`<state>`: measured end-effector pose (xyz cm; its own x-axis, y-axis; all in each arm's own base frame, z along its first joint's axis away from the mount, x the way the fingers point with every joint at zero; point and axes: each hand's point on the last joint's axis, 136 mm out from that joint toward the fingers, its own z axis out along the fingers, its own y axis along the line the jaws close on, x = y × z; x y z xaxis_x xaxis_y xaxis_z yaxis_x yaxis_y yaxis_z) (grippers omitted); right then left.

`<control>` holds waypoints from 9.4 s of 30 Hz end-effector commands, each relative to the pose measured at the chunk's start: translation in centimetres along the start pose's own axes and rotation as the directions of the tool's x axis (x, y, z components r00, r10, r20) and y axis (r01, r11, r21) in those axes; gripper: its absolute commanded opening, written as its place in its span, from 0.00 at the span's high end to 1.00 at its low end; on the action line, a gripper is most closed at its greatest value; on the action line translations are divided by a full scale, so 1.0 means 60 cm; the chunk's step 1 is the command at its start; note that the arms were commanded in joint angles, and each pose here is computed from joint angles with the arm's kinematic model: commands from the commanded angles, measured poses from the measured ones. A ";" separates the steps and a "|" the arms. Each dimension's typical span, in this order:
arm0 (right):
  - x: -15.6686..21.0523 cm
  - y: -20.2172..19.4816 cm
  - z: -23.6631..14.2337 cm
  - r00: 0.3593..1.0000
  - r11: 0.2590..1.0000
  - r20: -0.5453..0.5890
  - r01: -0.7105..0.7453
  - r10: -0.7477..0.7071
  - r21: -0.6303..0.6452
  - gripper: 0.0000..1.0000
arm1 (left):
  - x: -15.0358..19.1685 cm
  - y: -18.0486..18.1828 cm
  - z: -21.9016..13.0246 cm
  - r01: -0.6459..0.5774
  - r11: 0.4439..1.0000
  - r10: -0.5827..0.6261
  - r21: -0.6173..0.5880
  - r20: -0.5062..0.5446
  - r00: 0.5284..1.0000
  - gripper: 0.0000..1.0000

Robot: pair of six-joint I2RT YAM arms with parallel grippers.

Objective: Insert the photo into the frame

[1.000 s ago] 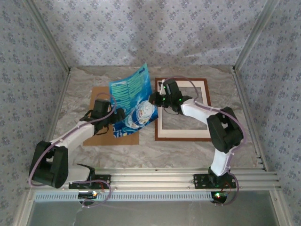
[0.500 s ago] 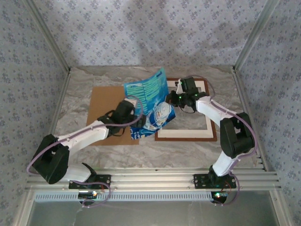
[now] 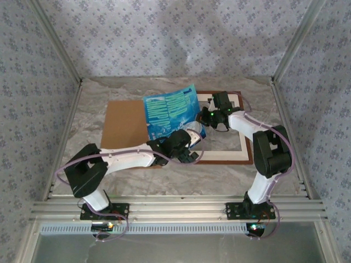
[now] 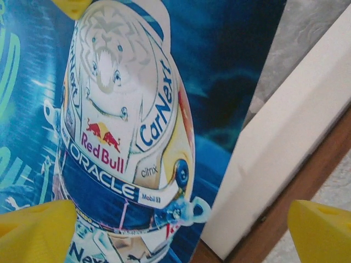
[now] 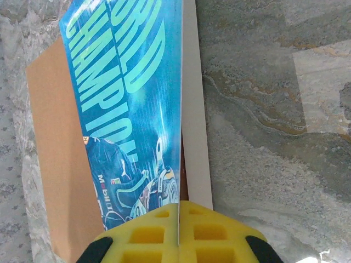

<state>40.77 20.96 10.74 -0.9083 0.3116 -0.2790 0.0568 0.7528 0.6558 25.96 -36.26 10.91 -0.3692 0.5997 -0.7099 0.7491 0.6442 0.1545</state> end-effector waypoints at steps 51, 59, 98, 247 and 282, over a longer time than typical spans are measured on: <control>-0.136 -0.012 -0.142 0.960 0.994 0.261 -0.097 0.104 -0.041 0.45 | -0.095 0.067 -0.050 0.135 0.984 -0.155 0.116 0.183 0.971 1.00; -0.120 -0.061 -0.171 0.941 0.989 0.303 -0.143 0.148 -0.040 0.46 | -0.160 0.113 -0.081 0.241 0.940 -0.303 0.241 0.267 0.915 1.00; -0.013 -0.024 -0.054 0.981 0.978 -0.031 -0.193 0.191 -0.081 0.27 | -0.075 0.059 -0.025 0.238 0.926 -0.276 0.294 0.095 0.957 1.00; 0.004 -0.055 -0.102 1.000 0.992 0.004 0.024 -0.023 -0.124 1.00 | 0.090 0.243 -0.057 0.991 -0.013 -0.967 -0.133 0.253 0.021 0.01; 0.013 -0.203 -0.233 0.989 0.951 0.079 0.094 -0.122 0.296 1.00 | 0.119 0.337 -0.025 0.955 0.264 -0.955 -0.139 0.101 0.279 0.01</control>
<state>33.39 4.70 12.19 -0.8872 0.2659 -0.3770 0.0918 0.9026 0.4205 37.18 -17.84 9.88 -0.7571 -0.5069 -0.4122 -0.2518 0.8086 -0.5318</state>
